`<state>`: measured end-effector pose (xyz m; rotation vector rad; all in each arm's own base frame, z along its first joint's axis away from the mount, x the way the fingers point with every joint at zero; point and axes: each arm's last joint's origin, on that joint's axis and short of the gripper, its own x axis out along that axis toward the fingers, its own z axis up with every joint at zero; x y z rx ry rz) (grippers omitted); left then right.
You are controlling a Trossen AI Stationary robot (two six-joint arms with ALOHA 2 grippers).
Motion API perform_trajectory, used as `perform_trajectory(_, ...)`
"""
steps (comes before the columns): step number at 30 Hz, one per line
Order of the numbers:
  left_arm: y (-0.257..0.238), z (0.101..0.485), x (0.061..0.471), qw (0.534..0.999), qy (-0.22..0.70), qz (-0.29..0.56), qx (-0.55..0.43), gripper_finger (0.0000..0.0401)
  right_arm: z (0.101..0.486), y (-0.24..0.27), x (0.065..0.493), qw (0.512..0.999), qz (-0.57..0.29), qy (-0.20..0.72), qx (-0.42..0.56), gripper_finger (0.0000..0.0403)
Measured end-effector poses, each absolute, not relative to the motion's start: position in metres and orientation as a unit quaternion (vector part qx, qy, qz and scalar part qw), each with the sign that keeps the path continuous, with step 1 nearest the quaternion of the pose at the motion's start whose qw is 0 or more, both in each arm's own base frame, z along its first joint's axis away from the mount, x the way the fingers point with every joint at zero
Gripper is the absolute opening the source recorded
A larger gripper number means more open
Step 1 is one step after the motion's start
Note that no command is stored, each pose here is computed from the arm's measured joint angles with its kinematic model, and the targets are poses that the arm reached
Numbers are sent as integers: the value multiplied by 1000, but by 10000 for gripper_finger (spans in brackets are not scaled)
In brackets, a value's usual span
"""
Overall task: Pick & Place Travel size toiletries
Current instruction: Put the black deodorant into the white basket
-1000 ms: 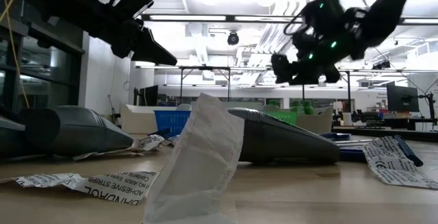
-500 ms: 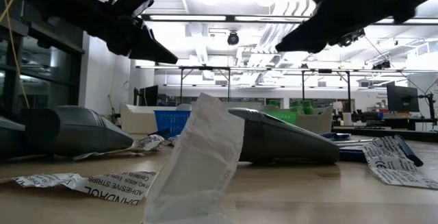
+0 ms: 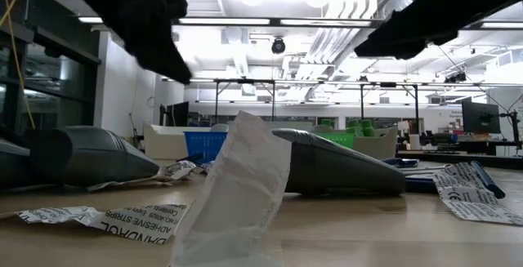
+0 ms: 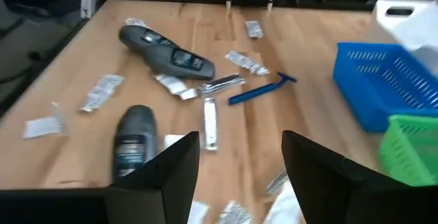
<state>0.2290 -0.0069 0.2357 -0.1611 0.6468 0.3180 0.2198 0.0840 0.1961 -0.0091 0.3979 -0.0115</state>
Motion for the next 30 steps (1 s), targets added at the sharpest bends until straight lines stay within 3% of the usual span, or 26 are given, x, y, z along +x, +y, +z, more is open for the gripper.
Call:
perform_trajectory(5,-22,253,223,896,376,173,-162,177,191,90,215,974,-1,225,16,202)
perform_trajectory(9,-37,265,222,876,370,175,-256,177,185,95,208,965,1,259,31,201)
perform_trajectory(18,-55,250,240,802,392,177,-415,177,181,108,199,959,27,280,28,201)
perform_trajectory(23,-62,233,260,752,449,199,-440,177,181,116,194,958,44,283,22,201)
perform_trajectory(30,-71,237,298,706,525,255,-401,177,181,123,190,956,57,285,40,201)
